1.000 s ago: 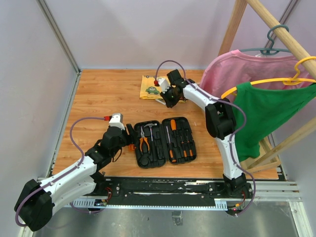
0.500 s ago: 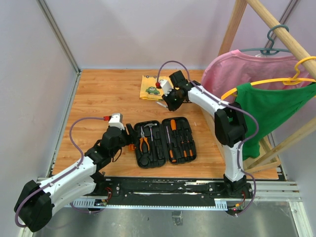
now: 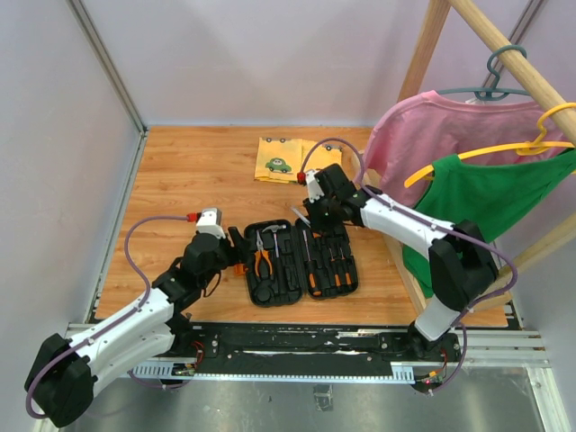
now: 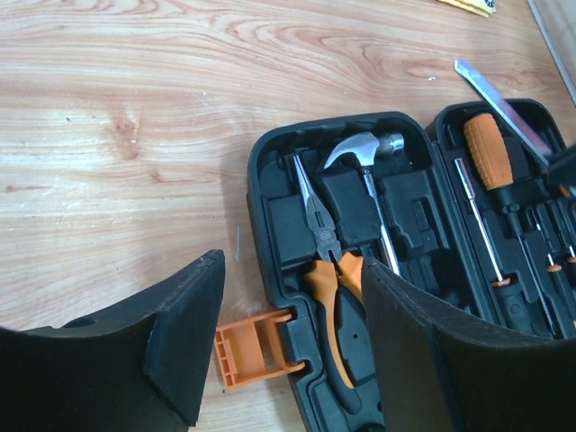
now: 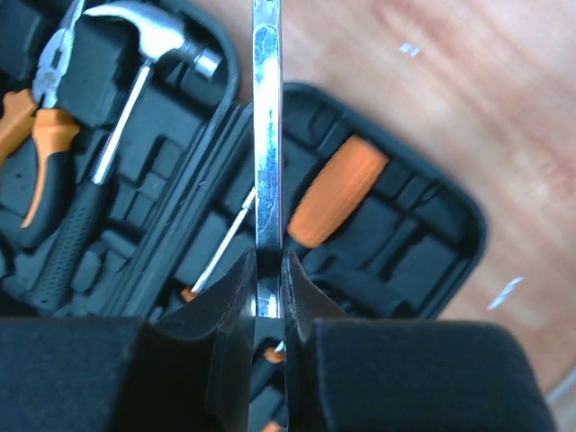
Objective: Sort the tools into containers
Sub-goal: Place the utility knife in the storage box.
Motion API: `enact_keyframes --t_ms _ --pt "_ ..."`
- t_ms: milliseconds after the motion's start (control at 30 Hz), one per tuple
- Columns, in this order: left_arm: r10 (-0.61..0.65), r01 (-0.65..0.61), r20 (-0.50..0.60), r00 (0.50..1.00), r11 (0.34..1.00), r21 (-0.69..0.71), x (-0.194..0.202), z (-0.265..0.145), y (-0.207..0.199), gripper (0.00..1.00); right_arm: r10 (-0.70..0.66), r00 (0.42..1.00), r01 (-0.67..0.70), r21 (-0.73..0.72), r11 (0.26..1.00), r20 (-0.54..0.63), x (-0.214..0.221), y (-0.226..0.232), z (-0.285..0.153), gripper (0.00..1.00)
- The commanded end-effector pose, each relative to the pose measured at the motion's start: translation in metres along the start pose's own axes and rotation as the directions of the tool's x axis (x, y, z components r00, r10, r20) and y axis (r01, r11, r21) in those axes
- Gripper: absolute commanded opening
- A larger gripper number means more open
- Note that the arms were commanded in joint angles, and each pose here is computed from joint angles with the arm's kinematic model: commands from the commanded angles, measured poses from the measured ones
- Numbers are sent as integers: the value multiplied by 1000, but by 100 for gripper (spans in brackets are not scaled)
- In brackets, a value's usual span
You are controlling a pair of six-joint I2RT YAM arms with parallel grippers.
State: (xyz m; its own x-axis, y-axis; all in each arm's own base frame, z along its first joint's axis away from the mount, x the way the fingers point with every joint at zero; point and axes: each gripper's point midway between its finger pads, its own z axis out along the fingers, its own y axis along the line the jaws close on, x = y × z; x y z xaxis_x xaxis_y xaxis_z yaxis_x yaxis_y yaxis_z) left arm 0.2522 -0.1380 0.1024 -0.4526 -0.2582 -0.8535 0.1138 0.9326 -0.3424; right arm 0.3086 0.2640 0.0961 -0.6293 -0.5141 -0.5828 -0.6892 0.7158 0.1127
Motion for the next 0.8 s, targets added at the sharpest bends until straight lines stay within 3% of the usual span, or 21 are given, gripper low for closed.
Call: enact_keyframes --t_ms 0,233,767 --pt "-3 2 37 999 1000 7 -6 0 1 66 205 975 -206 11 978 92 -2 31 -5 8" --pt "-15 14 61 998 1000 15 -10 -4 1 66 352 929 -357 22 934 119 18 80 -10 10" --pt "-12 11 59 998 1000 22 -9 -4 0 66 496 862 -505 113 856 102 59 105 -4 6"
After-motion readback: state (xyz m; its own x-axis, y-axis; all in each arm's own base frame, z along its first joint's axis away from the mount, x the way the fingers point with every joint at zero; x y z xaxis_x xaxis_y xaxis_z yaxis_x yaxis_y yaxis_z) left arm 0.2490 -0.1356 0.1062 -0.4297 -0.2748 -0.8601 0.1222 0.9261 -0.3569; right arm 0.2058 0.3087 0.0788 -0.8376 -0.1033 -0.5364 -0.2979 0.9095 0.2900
